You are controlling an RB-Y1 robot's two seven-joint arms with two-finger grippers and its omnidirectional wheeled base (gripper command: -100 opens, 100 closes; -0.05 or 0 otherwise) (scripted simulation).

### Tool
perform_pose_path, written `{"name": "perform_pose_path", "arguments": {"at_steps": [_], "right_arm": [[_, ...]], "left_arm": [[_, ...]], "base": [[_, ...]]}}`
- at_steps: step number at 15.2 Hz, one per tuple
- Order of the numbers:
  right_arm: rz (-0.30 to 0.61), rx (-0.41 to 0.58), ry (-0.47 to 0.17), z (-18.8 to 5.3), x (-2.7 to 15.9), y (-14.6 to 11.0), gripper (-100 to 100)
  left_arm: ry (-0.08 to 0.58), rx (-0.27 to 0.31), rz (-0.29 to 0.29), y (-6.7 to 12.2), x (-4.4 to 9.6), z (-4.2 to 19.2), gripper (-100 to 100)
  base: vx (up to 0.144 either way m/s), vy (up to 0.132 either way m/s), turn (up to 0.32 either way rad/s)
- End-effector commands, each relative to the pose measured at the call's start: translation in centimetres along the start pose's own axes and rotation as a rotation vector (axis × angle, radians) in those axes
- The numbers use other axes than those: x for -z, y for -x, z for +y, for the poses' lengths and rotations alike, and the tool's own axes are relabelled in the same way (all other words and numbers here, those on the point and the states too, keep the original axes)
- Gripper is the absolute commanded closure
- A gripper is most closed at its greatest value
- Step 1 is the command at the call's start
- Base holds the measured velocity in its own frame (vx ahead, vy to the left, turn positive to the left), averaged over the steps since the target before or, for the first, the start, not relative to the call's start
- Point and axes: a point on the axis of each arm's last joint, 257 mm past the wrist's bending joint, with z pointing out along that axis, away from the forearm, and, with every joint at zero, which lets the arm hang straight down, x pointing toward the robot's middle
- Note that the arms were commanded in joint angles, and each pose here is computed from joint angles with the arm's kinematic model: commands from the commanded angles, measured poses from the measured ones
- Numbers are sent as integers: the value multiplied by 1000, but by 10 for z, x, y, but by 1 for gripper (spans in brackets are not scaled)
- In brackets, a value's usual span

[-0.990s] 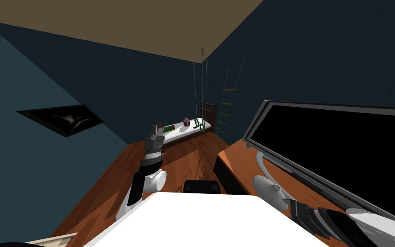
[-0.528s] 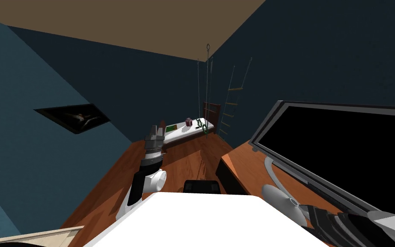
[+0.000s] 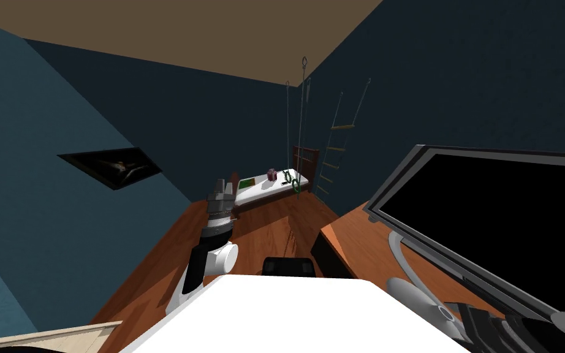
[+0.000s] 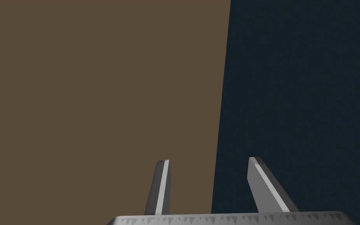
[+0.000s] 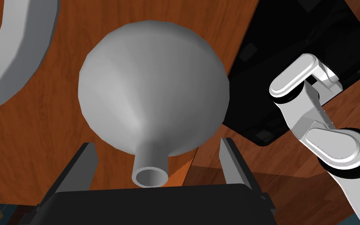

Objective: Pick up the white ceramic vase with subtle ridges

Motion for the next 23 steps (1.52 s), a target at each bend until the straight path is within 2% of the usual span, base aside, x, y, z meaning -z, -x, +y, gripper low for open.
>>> {"name": "perform_pose_path", "arguments": {"at_steps": [1, 5, 8, 10, 13, 15, 16, 18, 19, 23], "right_arm": [[-1, 12, 3, 4, -2, -7, -100], [-3, 15, 6, 9, -4, -16, -100], [-5, -2, 8, 20, -8, -34, -100], [-5, 22, 8, 20, -8, -34, -100], [-7, 7, 8, 31, -11, -52, -100], [-7, 29, 8, 31, -11, -52, -100], [-8, 19, 6, 37, -13, -61, -100], [-8, 33, 6, 37, -13, -61, -100], [-8, 25, 4, 42, -14, -70, -100], [-7, 42, 2, 48, -15, -79, -100]], "left_arm": [[0, 0, 0, 0, 0, 0, 0], [0, 0, 0, 0, 0, 0, 0], [0, 0, 0, 0, 0, 0, 0], [0, 0, 0, 0, 0, 0, 0], [0, 0, 0, 0, 0, 0, 0], [0, 0, 0, 0, 0, 0, 0], [0, 0, 0, 0, 0, 0, 0], [0, 0, 0, 0, 0, 0, 0], [0, 0, 0, 0, 0, 0, 0], [0, 0, 0, 0, 0, 0, 0]], "base": [[103, -3, -28], [61, 1, -15], [72, 5, -26], [82, 9, -17], [69, 5, -22], [77, 4, -19], [77, 1, -22], [64, 8, -17], [53, 8, -13], [67, 2, -22]]}}
